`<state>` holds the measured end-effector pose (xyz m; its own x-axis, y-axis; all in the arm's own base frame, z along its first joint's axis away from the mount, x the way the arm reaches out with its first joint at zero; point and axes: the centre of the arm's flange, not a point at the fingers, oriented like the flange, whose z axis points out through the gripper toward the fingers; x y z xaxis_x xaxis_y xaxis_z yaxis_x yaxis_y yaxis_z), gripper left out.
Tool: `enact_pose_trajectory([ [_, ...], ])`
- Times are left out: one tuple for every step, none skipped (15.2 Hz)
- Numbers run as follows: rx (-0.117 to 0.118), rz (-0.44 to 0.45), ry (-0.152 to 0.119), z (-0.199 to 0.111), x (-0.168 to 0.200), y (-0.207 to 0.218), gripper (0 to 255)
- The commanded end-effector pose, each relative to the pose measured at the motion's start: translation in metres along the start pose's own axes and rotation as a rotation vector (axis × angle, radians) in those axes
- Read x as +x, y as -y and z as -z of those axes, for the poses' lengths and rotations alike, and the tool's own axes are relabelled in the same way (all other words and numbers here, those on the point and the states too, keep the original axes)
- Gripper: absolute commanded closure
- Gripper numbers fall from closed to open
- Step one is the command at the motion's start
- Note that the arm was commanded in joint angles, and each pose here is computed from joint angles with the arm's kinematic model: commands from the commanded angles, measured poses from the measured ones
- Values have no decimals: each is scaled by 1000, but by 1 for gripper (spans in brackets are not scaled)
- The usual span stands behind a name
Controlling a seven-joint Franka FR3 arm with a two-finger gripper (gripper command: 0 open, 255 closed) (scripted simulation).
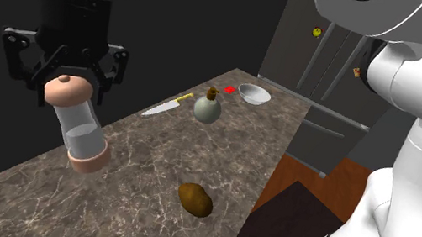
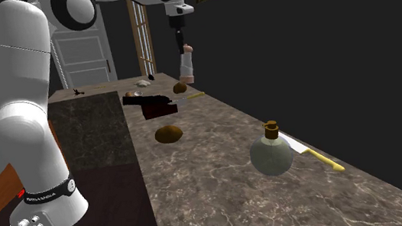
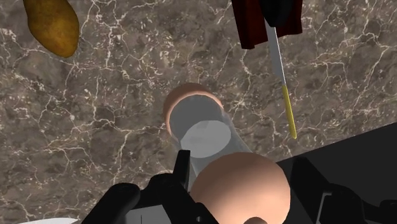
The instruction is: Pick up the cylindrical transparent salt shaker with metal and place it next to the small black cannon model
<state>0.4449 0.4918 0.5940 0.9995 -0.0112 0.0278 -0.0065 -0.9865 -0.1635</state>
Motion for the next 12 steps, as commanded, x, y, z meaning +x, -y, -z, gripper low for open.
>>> enact_pose_trajectory([
  [1, 0, -1, -10, -1, -2, 255],
  [1, 0, -1, -15, -1, -3, 255],
  [1, 0, -1, -20, -1, -4, 255],
  [1, 0, -1, -26, -1, -5, 255],
  [1, 0, -1, -31, -1, -6, 255],
  [1, 0, -1, -36, -2, -7, 255],
  [1, 0, -1, -41, -2, -8, 255],
  [1, 0, -1, -47, -2, -8, 255],
  [1, 0, -1, -52, -2, -9, 255],
  [1, 0, -1, -57, -2, -10, 255],
  [1, 0, -1, -62, -2, -11, 255],
  [1, 0, -1, -67, -2, -12, 255],
])
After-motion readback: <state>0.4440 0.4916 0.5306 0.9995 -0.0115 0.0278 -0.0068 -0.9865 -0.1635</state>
